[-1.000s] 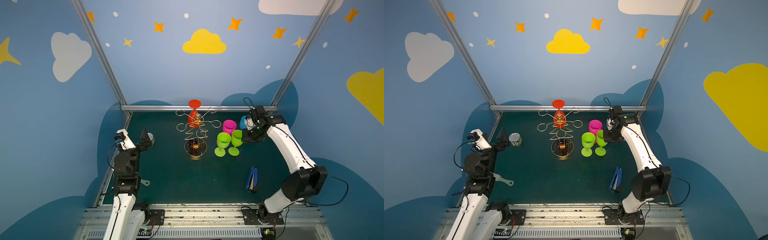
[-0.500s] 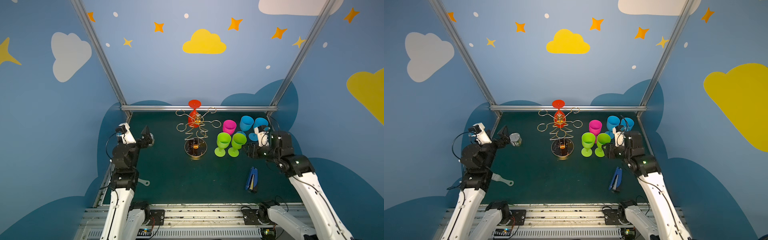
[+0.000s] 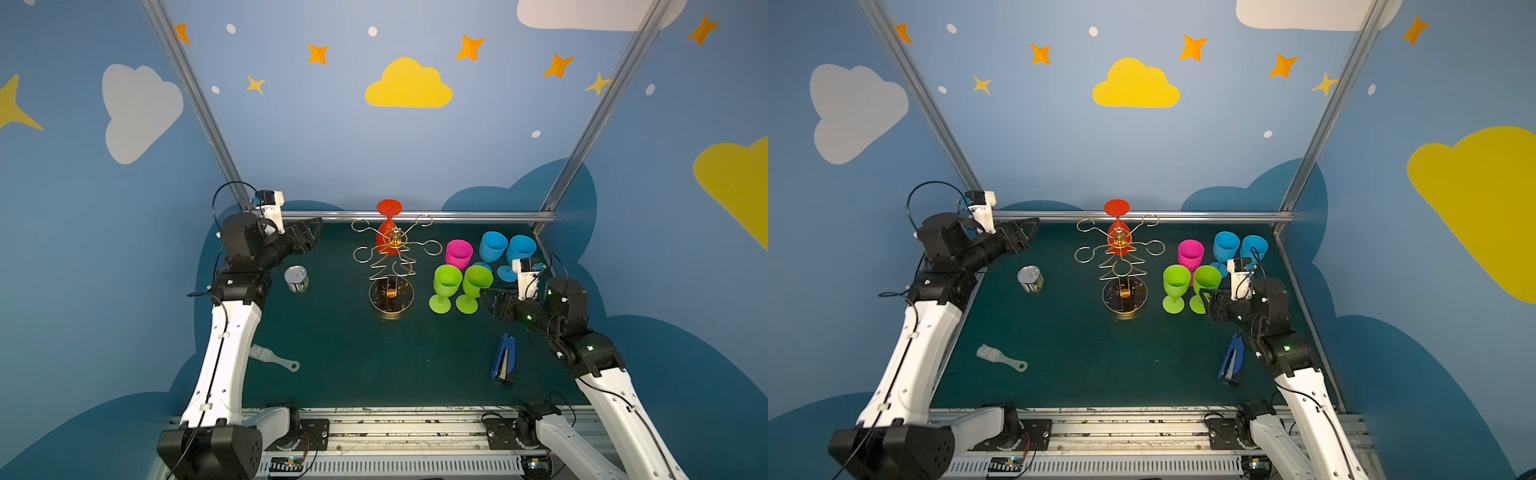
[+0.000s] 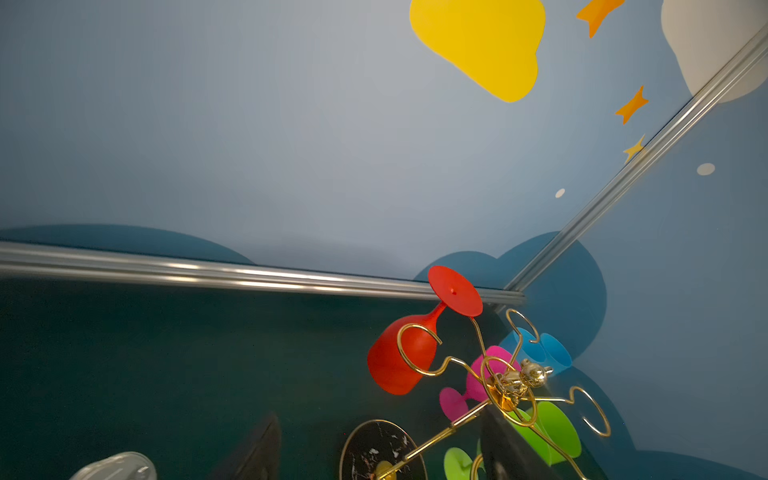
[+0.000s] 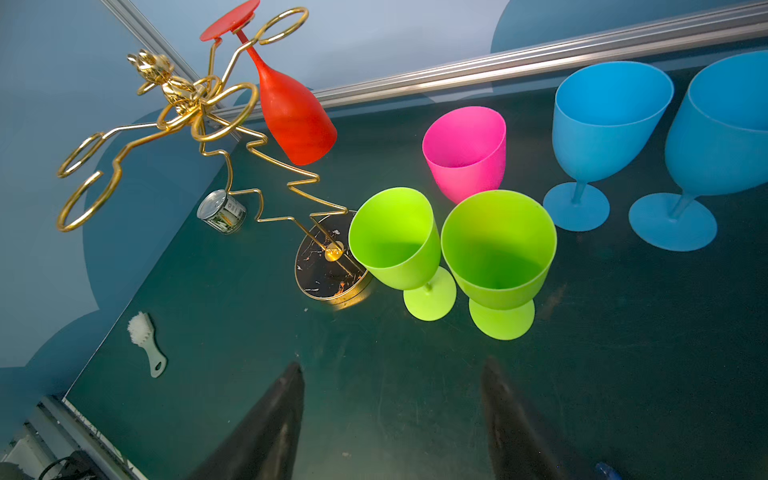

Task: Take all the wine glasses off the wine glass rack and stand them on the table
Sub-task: 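Reach the left gripper up to the red glass hanging on the rack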

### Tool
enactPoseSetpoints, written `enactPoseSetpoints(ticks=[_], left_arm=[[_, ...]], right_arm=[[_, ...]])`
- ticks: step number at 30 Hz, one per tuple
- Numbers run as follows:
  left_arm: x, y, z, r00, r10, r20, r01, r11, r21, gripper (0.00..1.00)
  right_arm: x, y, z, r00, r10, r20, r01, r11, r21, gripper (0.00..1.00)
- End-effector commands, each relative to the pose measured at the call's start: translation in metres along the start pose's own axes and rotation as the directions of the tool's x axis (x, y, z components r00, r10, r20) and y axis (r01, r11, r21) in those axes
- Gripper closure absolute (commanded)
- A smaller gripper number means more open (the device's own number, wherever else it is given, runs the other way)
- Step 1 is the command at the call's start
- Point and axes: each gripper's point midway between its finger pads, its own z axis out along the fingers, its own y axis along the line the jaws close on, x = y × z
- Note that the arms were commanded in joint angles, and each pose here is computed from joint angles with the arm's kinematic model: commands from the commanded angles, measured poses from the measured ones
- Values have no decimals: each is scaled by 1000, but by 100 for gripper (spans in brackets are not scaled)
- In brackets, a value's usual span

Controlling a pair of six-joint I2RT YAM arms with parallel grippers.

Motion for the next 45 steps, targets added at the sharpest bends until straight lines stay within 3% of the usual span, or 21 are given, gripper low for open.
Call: enactPoseSetpoints(ticks=[1,12,23,39,45], left_arm=[[5,-10,16,992,-88,-93,97,991,94,29],[-10,-2,98,962,-172,-213,223,943,246,29],[8,-27,168,939,-113,-324,214,931,297,32],[49,-62,212,901,32,-433,110,948,298,34],[57,-62,218,895,50,-444,79,960,269,41]], right_arm=[[-2,5,-3,1000,-22,17,22,1000,-21,33],[10,6,-2,1000,13,-13,-13,999,-35,32],[7,9,-6,1000,24,-8,-24,999,-42,32],[11,8,-11,1000,2,-17,-2,1000,-30,32],[9,8,-15,1000,-11,-8,10,1000,-21,31]])
